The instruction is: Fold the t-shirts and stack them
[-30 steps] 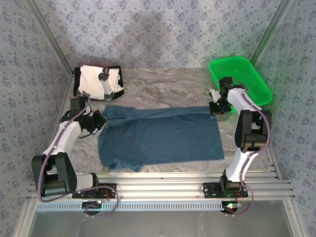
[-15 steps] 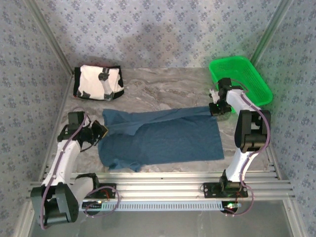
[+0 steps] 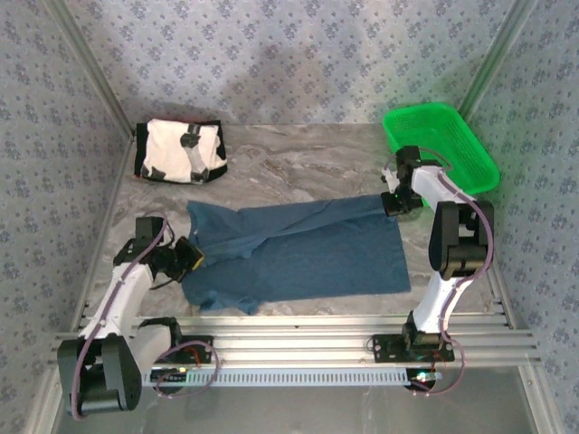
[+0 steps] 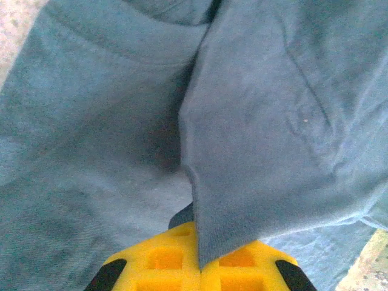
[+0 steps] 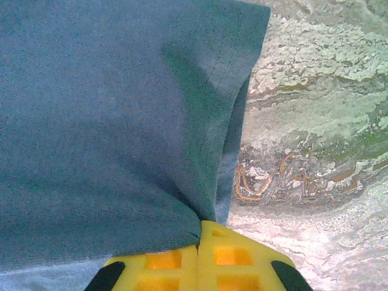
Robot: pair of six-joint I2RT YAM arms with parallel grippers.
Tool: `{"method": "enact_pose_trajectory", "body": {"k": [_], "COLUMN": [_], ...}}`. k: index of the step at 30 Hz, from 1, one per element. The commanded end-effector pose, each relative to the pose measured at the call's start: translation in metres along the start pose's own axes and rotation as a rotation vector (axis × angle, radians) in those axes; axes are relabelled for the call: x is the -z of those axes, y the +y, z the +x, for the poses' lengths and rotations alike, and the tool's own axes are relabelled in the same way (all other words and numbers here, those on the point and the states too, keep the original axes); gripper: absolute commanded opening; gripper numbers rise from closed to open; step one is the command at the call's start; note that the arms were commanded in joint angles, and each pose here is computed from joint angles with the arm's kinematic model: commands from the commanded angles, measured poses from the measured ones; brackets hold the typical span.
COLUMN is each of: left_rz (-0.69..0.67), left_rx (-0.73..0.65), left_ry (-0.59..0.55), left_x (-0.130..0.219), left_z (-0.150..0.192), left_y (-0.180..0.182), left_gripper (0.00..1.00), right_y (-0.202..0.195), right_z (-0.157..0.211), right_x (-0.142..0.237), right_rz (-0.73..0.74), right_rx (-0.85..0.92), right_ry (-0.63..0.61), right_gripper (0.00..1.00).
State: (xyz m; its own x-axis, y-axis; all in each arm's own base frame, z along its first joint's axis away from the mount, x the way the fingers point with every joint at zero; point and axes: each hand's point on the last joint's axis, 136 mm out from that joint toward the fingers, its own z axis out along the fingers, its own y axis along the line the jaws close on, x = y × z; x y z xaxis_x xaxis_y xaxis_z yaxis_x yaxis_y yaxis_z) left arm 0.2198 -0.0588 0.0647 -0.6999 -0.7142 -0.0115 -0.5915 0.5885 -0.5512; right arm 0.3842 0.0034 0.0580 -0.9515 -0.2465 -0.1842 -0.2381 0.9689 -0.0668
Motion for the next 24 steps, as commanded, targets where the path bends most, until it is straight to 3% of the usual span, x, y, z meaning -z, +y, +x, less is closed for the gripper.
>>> {"method": "enact_pose_trajectory", "body": {"k": [1, 18, 24], "left_rz": [-0.037, -0.051, -0.021], "left_rx": [0.017, 0.004, -0.015], "left_ry": [-0.019, -0.028, -0.05], "left_x": [-0.003, -0.015, -0.009], "left_z": [-0.001, -0.015, -0.029], "left_y": [0.01, 0.006, -0.014], "left_gripper": [0.0, 0.0, 0.0], "right_y": [-0.004, -0.001, -0.001], "right_z": [0.006, 0.008, 0.002], "right_x": [-0.006, -0.011, -0.007], "right_rz": [0.039, 0.062, 0.057], "right_rx": [0.02, 0.015, 0.012], "right_ry": [0.032, 0.054, 0.042], "right_gripper": [0.0, 0.0, 0.0]}}
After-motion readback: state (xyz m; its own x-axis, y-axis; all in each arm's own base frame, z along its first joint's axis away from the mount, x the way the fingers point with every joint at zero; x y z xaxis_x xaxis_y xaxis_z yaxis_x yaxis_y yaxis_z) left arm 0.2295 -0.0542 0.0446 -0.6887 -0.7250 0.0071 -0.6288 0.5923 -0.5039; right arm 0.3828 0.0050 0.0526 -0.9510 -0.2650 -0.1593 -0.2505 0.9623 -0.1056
